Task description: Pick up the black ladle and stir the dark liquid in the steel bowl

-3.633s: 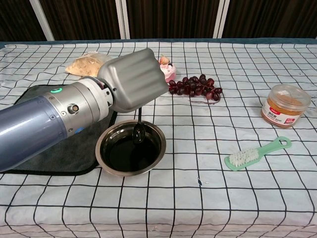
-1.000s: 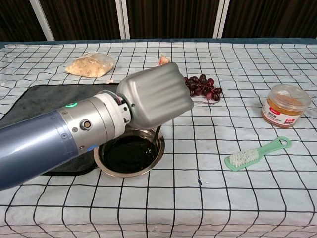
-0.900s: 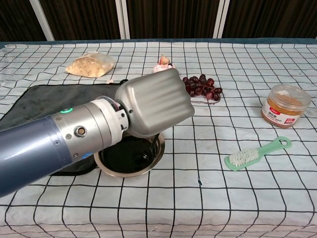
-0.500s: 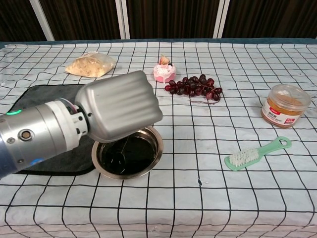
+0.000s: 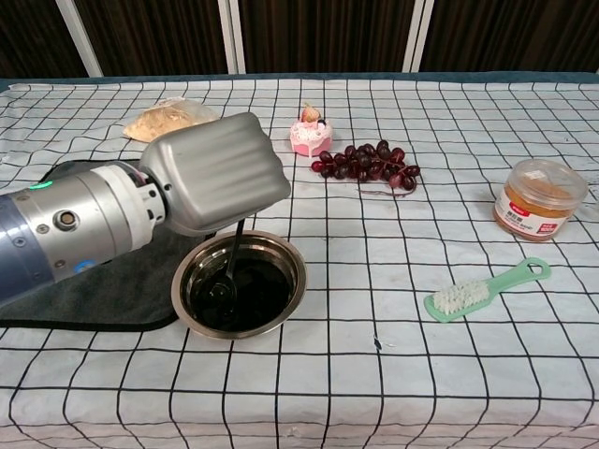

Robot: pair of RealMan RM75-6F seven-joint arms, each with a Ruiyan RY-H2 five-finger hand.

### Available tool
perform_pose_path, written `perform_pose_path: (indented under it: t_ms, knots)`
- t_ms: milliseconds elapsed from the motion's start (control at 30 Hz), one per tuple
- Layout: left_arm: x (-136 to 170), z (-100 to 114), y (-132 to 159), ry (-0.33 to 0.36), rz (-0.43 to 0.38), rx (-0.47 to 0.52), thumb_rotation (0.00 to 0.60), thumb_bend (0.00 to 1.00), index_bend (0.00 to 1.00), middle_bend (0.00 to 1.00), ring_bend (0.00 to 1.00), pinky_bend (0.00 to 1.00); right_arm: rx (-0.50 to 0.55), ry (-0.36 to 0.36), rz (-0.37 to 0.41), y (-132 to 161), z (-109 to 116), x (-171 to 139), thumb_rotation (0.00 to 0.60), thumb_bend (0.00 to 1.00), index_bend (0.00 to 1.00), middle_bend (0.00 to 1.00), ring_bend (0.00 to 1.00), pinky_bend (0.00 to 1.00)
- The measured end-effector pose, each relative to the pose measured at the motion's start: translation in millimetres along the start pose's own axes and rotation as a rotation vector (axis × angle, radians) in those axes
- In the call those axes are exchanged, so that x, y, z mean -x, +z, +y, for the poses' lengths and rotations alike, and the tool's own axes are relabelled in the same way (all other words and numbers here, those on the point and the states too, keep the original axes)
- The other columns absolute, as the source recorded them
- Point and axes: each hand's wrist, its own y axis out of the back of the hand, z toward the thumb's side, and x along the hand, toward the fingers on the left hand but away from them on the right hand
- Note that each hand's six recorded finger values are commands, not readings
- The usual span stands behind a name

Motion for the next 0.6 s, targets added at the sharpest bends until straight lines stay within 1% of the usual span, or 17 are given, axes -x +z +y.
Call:
perform_pose_path:
  t_ms: [233,400,600]
  knots:
    - [-13.0,-0.8,-2.5,-0.006,0.032,0.007,0.6,0.51,0.7,0.91,0.85,0.84,0.004,-0.003,-0.002,-0.7,1.3,0.0,0.6,0.11,0.03,0.01,0.06,0.22]
    - [-16.0,-1.2,-7.1,-0.007,0.051,0.014,0.6,0.51,0.7,0.91,0.85,0.84,0.004,-0.003,-0.001,-0.6,1.4,-0.1,0.6,0.11,0.03,0.01,0.06,0.22]
    - [-15.4,1.5,-7.0,0.004,0.051,0.023,0.6,0.51,0.69,0.9,0.85,0.84,0.002,-0.002,-0.003,-0.5,1.1,-0.1,0.6,0.11,0.03,0.01,0.06,0.22]
